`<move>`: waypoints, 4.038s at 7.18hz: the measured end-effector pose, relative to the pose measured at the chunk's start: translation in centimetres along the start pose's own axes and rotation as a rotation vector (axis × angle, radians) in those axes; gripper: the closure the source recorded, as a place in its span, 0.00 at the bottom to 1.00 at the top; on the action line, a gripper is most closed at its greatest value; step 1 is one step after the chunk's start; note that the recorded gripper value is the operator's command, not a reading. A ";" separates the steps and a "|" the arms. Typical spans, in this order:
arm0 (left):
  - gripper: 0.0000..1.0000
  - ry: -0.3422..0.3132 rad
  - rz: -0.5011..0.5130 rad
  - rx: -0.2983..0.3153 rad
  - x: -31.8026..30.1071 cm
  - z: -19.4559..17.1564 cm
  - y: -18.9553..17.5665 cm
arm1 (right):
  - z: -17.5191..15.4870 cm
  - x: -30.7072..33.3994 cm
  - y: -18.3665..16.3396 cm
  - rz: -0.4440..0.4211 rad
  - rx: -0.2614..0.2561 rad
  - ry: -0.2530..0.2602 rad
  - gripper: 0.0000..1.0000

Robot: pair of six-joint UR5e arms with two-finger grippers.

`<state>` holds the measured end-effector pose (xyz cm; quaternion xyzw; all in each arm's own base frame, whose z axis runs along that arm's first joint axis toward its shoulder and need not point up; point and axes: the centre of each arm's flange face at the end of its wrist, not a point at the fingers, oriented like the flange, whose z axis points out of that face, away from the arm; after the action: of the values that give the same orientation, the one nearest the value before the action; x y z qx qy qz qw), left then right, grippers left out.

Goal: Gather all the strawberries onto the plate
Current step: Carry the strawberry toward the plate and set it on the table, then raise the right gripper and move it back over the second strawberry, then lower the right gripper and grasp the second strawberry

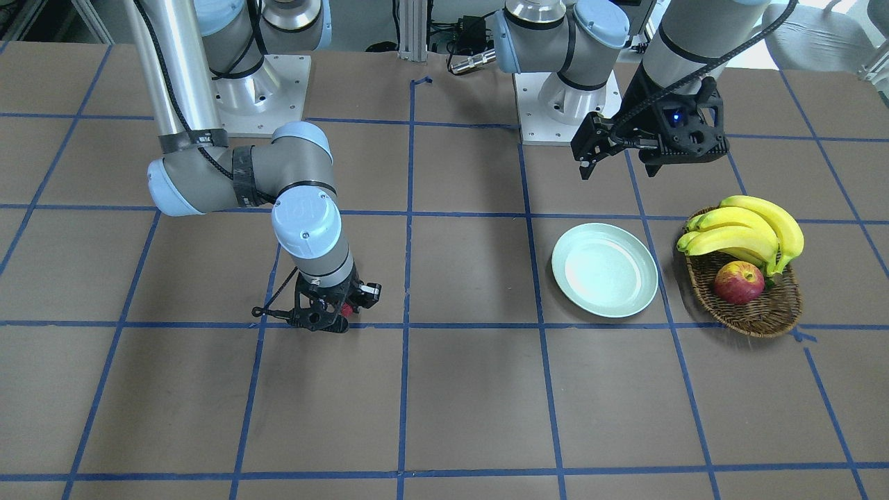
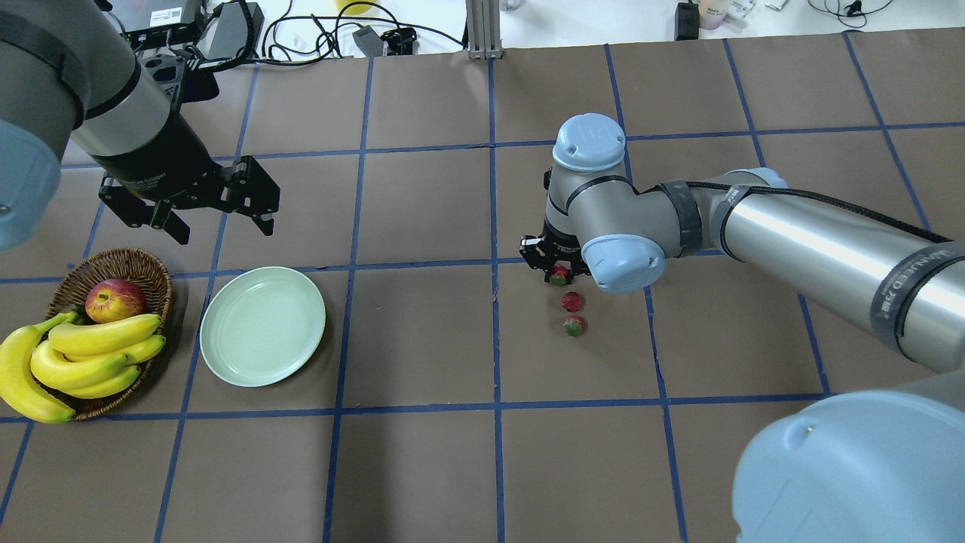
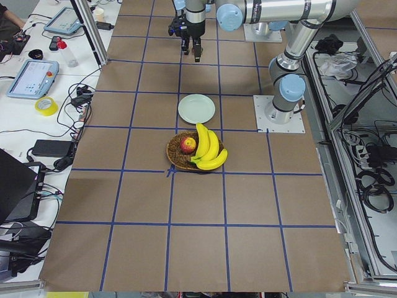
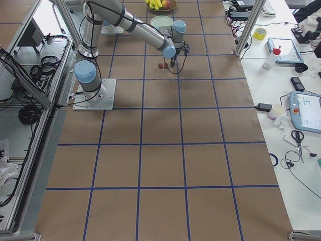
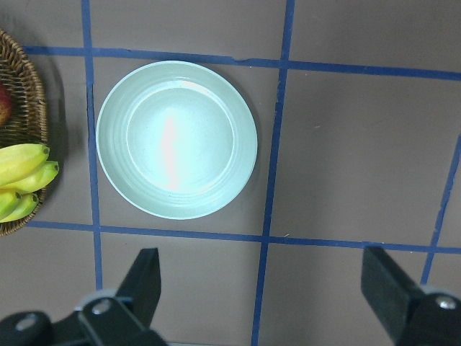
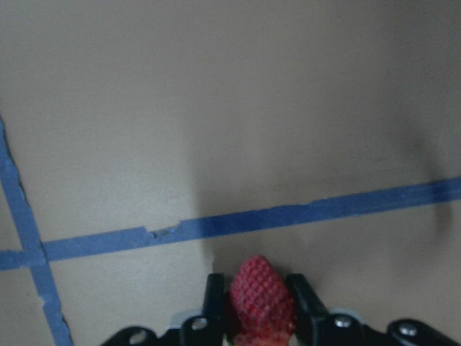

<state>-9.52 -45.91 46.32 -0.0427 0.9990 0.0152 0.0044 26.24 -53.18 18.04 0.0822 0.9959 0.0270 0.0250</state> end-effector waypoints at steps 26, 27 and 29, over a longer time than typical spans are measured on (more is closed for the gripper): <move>0.00 0.006 -0.012 0.016 -0.5 0.7 -0.9 | 0.8 1.4 2.7 -0.026 -0.075 0.096 0.72; 0.00 0.004 -0.013 0.015 -0.6 0.9 -0.9 | 0.7 1.3 2.6 -0.026 -0.073 0.095 0.75; 0.00 0.004 -0.014 0.012 -0.6 1.1 -1.0 | 0.4 1.2 2.4 -0.026 -0.068 0.093 0.75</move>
<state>-8.78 -46.80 45.22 -0.0496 0.9987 0.0090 0.0029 25.42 -50.62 17.69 0.0670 0.9955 0.0642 -0.0180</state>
